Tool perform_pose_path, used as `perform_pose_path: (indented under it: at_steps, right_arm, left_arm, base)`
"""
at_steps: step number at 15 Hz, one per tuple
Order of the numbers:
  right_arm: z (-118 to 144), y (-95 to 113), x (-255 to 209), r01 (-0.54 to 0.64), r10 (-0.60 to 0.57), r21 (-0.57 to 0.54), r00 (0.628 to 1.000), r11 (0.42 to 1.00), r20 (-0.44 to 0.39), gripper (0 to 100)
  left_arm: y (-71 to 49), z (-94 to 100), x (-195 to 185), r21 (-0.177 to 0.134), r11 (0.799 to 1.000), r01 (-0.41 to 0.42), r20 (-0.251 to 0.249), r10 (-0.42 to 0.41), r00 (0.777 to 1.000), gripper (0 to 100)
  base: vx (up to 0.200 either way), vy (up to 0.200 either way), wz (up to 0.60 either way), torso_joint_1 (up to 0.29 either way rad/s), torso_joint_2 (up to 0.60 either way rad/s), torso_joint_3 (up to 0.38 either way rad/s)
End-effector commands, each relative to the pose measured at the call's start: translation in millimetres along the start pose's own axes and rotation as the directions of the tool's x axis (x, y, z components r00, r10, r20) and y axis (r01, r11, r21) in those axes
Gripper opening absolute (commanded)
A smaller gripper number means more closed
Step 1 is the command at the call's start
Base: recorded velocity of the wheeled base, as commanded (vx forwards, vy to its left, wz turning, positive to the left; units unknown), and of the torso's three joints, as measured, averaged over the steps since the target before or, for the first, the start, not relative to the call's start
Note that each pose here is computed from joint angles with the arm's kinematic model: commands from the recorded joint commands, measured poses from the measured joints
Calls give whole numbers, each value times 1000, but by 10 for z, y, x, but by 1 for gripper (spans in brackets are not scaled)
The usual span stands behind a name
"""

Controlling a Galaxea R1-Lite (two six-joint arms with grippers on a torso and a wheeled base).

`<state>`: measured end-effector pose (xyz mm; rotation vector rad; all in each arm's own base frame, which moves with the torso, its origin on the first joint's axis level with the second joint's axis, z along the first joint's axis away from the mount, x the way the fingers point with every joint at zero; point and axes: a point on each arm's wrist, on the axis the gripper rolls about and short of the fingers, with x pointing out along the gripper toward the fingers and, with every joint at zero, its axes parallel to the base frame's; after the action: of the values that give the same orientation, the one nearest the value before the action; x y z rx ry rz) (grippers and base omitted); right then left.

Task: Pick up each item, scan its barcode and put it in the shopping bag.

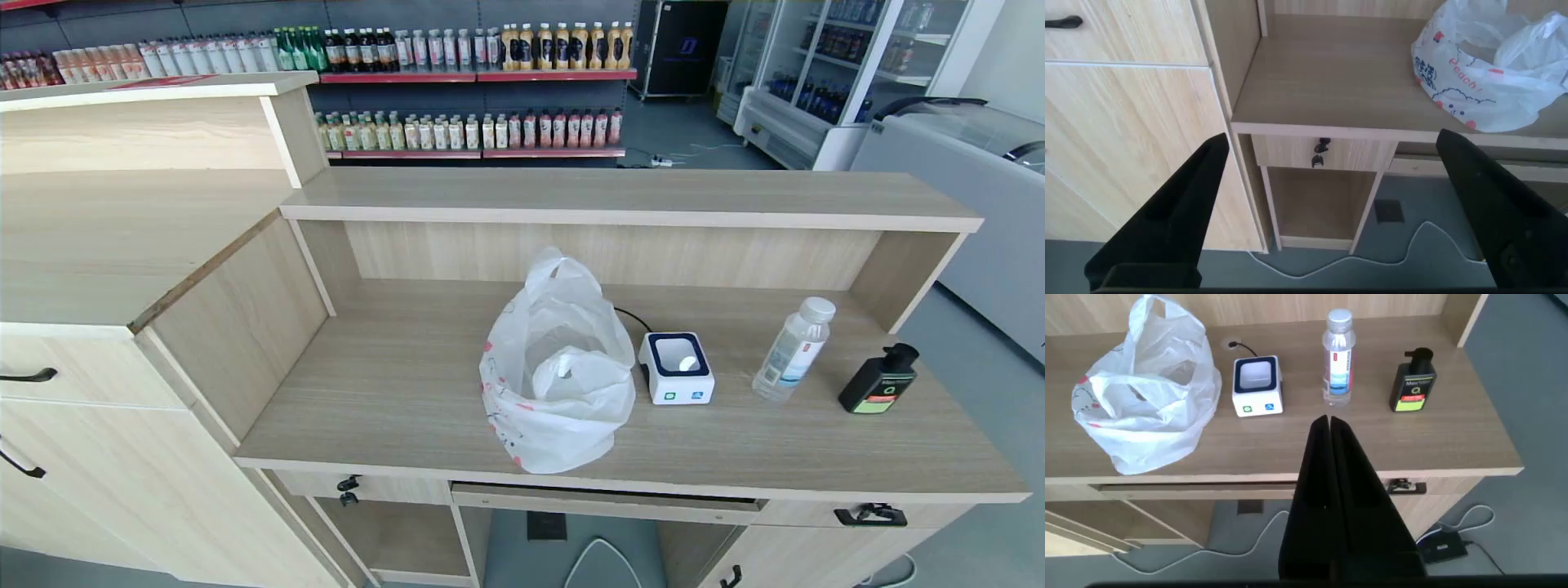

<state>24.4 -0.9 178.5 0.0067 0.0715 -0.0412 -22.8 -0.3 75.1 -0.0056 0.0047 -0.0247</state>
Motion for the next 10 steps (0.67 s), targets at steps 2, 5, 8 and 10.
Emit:
perform_pose_path:
  at_steps: [2, 5, 8, 10]
  right_arm:
    - [300, -51, 928, 85, -86, -13, 987, 996, -138, 0]
    - [220, -58, 1146, 72, -80, -44, 976, 996, -204, 0]
    - [83, -80, 1333, 82, -88, -38, 967, 996, -240, 100]
    - [-24, -169, 1505, 124, -126, -20, 961, 992, -246, 100]
  left_arm:
    - [0, 0, 1, -1, 1000, 0, -1, 0, 1000, 100]
    - [0, 0, 1, -1, 1000, 0, -1, 0, 1000, 100]
    - [0, 0, 1, -1, 1000, 0, -1, 0, 1000, 100]
    - [0, 0, 1, -1, 1000, 0, -1, 0, 1000, 100]
  base:
    - [0, 0, 0, 0, 0, 0]
    - [0, 0, 0, 0, 0, 0]
    - [0, 0, 0, 0, 0, 0]
    - [0, 0, 0, 0, 0, 0]
